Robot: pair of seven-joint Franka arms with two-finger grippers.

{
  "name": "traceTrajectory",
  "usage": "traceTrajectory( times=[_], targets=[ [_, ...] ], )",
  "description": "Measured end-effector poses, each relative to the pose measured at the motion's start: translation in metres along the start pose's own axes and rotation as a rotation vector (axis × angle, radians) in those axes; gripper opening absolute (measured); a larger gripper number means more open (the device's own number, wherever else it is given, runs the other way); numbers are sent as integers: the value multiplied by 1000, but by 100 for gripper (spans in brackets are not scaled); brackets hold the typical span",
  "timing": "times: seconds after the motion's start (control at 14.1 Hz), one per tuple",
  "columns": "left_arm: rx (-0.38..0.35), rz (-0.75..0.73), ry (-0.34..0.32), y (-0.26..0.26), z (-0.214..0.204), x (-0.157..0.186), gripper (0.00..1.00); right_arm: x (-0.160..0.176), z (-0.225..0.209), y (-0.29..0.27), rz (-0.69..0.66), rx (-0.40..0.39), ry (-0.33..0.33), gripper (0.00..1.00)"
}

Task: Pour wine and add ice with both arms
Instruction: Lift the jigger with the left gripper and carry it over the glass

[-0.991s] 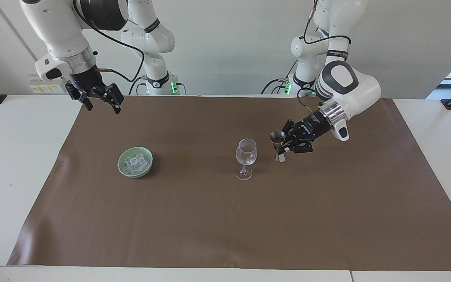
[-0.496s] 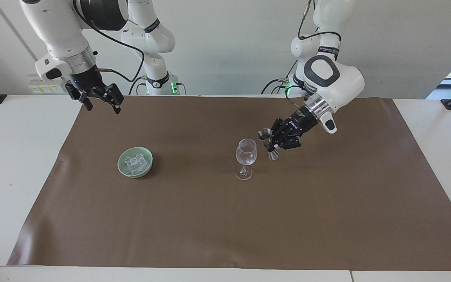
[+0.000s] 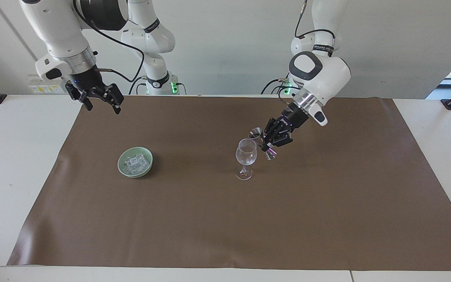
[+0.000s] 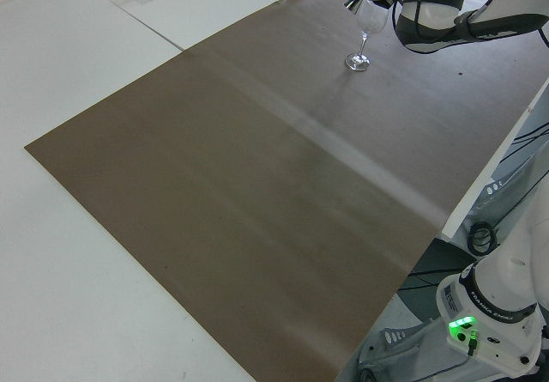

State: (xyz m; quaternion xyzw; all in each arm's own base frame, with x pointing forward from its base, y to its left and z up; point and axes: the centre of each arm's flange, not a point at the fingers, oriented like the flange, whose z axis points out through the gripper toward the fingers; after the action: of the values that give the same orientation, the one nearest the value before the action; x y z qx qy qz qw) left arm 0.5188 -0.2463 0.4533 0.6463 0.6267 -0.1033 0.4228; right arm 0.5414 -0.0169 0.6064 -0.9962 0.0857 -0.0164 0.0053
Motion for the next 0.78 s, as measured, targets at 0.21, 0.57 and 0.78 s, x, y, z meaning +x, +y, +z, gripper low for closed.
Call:
traceTrajectory(
  times=[0.21, 0.57, 0.78],
  targets=[
    [-25, 67, 43, 2, -2, -5, 21, 0, 0, 0, 0, 0, 0, 100],
    [-55, 154, 90, 4, -3, -13, 21, 0, 0, 0, 0, 0, 0, 100],
    [-82, 194, 118, 4, -4, -16, 21, 0, 0, 0, 0, 0, 0, 100]
  ],
)
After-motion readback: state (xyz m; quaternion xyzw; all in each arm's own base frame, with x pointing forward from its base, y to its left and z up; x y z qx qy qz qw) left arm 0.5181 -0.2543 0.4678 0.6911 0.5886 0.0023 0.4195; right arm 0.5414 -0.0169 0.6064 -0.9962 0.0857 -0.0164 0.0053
